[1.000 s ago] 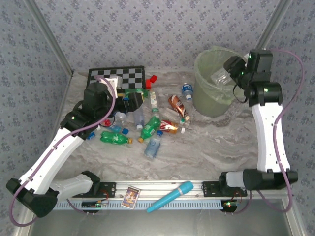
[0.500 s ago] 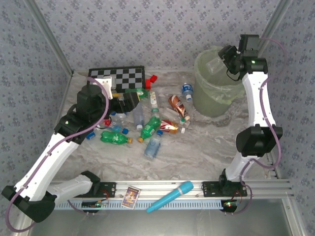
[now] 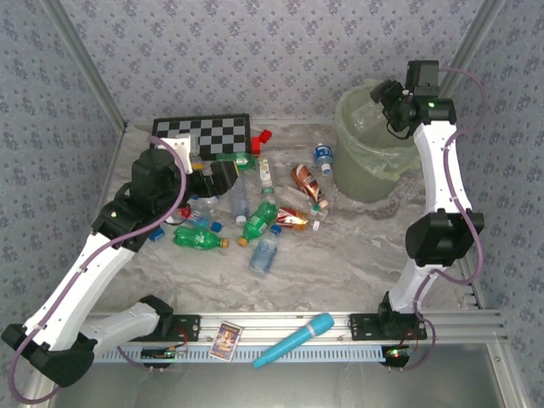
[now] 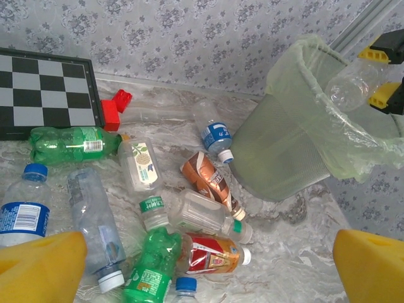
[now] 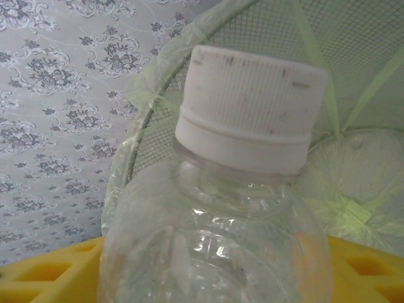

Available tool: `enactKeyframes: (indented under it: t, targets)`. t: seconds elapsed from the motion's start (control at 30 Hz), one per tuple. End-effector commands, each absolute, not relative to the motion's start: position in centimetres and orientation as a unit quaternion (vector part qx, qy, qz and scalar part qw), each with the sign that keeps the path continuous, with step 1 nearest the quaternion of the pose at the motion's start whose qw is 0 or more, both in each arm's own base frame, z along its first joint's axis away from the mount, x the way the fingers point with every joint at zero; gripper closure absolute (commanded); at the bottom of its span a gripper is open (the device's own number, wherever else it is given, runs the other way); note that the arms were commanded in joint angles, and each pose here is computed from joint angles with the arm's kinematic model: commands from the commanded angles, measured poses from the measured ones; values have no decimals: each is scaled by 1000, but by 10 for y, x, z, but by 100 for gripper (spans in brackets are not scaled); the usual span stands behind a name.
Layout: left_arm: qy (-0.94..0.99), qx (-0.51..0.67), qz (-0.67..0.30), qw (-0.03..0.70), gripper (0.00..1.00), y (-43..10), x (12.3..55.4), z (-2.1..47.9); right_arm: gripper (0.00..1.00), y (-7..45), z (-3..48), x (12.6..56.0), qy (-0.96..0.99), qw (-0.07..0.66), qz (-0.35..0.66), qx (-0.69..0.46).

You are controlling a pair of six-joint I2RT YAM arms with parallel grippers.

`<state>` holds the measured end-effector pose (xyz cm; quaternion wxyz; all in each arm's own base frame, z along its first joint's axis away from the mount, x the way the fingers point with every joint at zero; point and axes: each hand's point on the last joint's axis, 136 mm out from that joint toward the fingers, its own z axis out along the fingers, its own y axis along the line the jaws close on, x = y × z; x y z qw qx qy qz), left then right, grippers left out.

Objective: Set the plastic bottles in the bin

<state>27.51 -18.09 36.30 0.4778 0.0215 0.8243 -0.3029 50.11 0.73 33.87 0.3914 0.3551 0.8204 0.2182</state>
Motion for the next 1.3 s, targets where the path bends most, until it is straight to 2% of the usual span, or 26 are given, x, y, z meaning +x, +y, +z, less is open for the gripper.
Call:
enactKeyframes:
  t: [0.0,0.03,0.47,0.73,1.0,1.27]
  targets:
    - [821,28,-299,485,0,-180,272,368,5,11,347,495,822,390,221,352]
    - [821,29,-299,485,0,-180,272,368,0,11,348,494,822,390,220,351]
    - [829,32,-292,476,0,-179,271,359,0,15,382,464,820,431,200,318]
    - [842,-2,-252,477,0,-164,278,345,0,49,396,439,844,457,154,234]
    - [863,-16,-222,454,0,-154,274,313,0,116,372,411,891,431,99,101]
    - [887,-10,-197,417,0,-140,253,270,0,162,316,373,927,365,58,64]
